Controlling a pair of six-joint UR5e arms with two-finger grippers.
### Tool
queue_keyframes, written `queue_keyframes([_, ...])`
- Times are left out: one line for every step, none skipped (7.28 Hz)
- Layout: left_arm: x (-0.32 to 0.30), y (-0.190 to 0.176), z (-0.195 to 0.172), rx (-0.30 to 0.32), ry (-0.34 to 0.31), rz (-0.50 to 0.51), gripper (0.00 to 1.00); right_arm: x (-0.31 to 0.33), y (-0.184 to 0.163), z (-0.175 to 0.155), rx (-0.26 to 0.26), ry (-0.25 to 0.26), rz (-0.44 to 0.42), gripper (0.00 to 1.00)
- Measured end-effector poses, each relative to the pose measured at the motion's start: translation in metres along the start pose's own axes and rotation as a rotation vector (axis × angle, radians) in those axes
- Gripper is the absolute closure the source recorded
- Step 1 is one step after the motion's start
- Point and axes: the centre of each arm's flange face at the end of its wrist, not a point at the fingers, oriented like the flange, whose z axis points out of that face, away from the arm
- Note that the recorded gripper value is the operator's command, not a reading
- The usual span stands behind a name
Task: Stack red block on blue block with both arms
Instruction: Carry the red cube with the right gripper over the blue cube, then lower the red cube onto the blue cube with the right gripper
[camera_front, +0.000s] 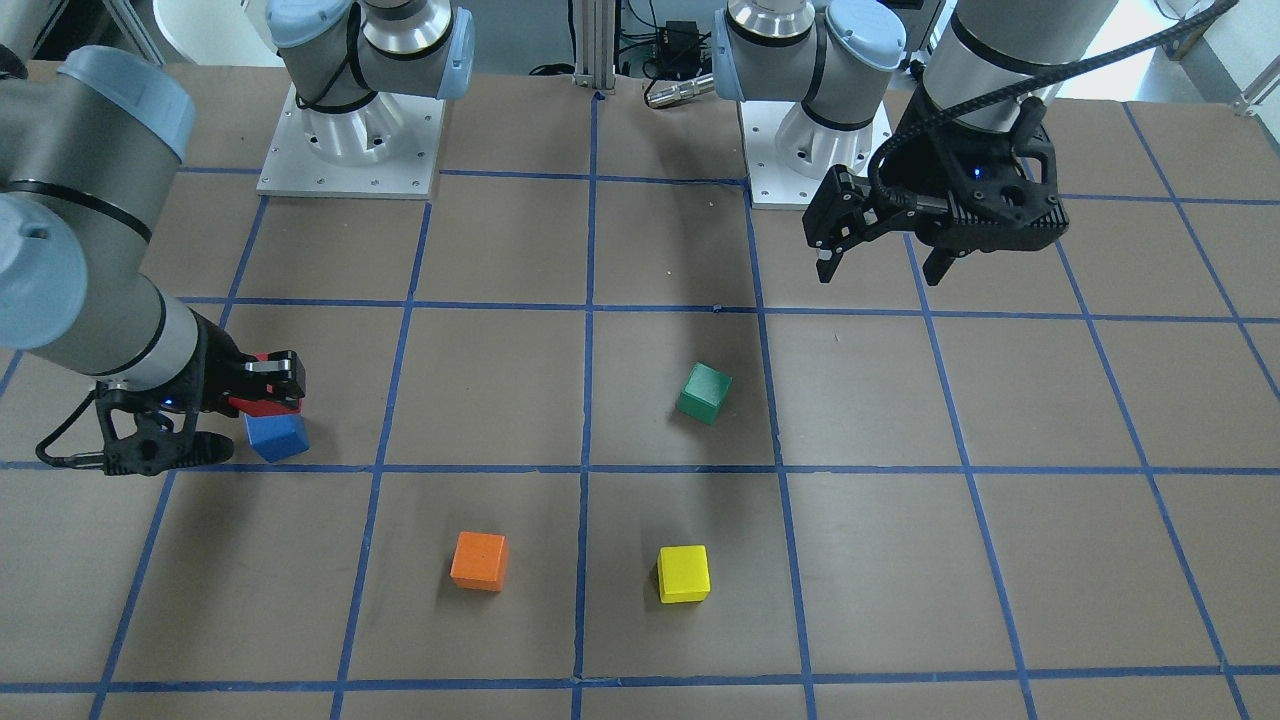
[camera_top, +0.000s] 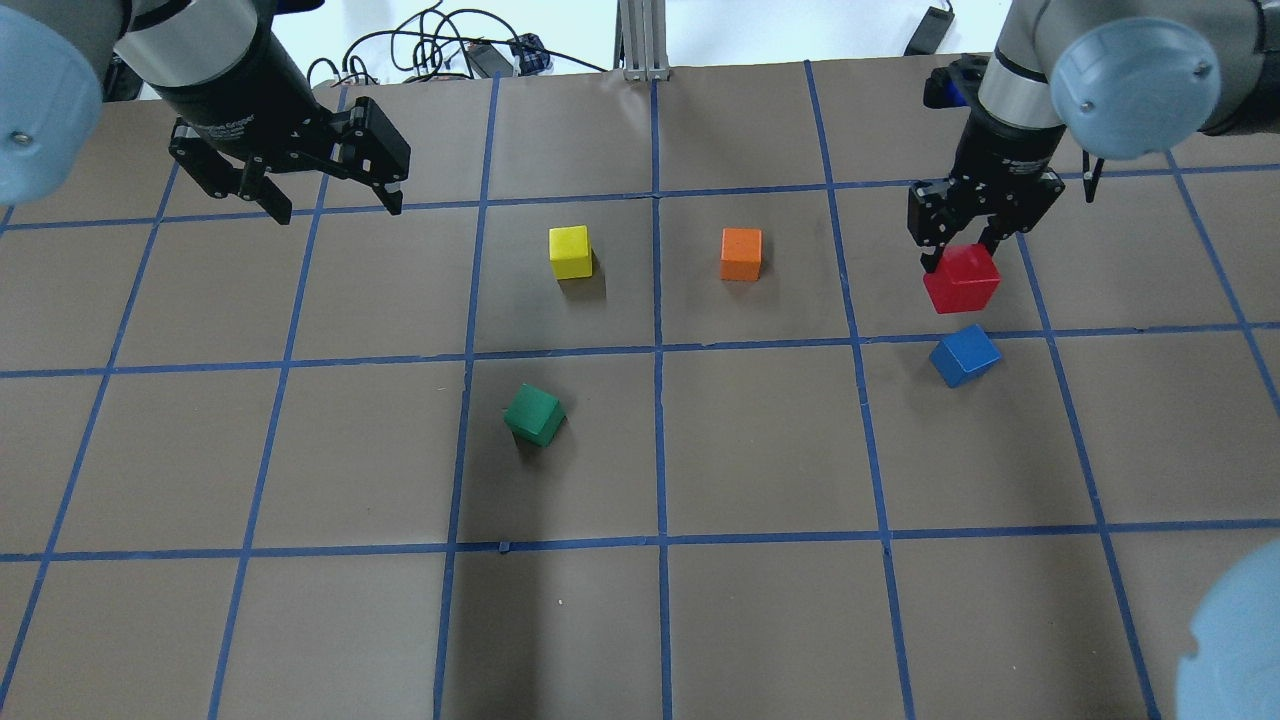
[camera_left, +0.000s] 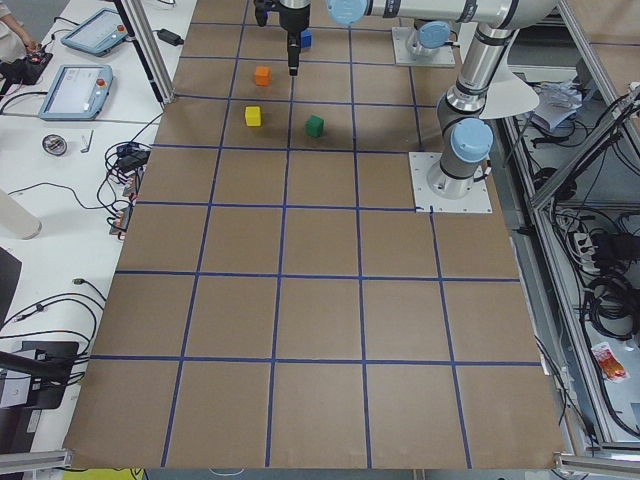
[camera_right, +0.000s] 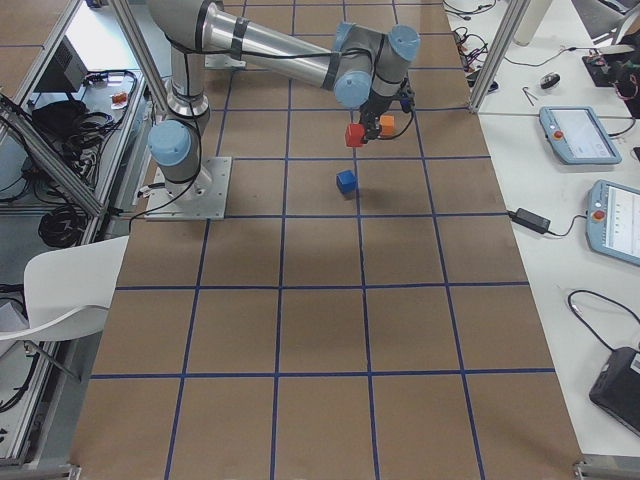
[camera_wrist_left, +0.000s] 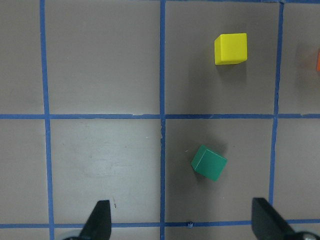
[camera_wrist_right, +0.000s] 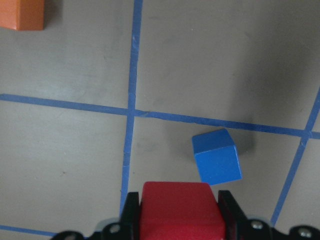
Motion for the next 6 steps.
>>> queue_keyframes([0.000, 0.000, 0.000, -0.001, 0.001, 0.000, 0.00, 0.023, 0.011, 0.012, 0.010, -0.006, -0.034, 1.00])
queue_keyframes([0.000, 0.000, 0.000, 0.000, 0.000, 0.000, 0.00, 0.036, 0.019, 0.025, 0.038, 0.000, -0.063, 1.00])
queue_keyframes([0.000, 0.000, 0.000, -0.001, -0.001, 0.000, 0.00, 0.041, 0.023, 0.036, 0.076, 0.016, -0.079, 1.00])
queue_keyframes([0.000, -0.001, 0.000, 0.000, 0.001, 0.000, 0.00, 0.042, 0.025, 0.045, 0.101, 0.028, -0.087, 1.00])
queue_keyframes([0.000, 0.000, 0.000, 0.000, 0.002, 0.000, 0.00, 0.041, 0.027, 0.050, 0.110, 0.030, -0.091, 1.00])
queue_keyframes([0.000, 0.000, 0.000, 0.000, 0.002, 0.000, 0.00, 0.039, 0.028, 0.052, 0.113, 0.030, -0.094, 1.00])
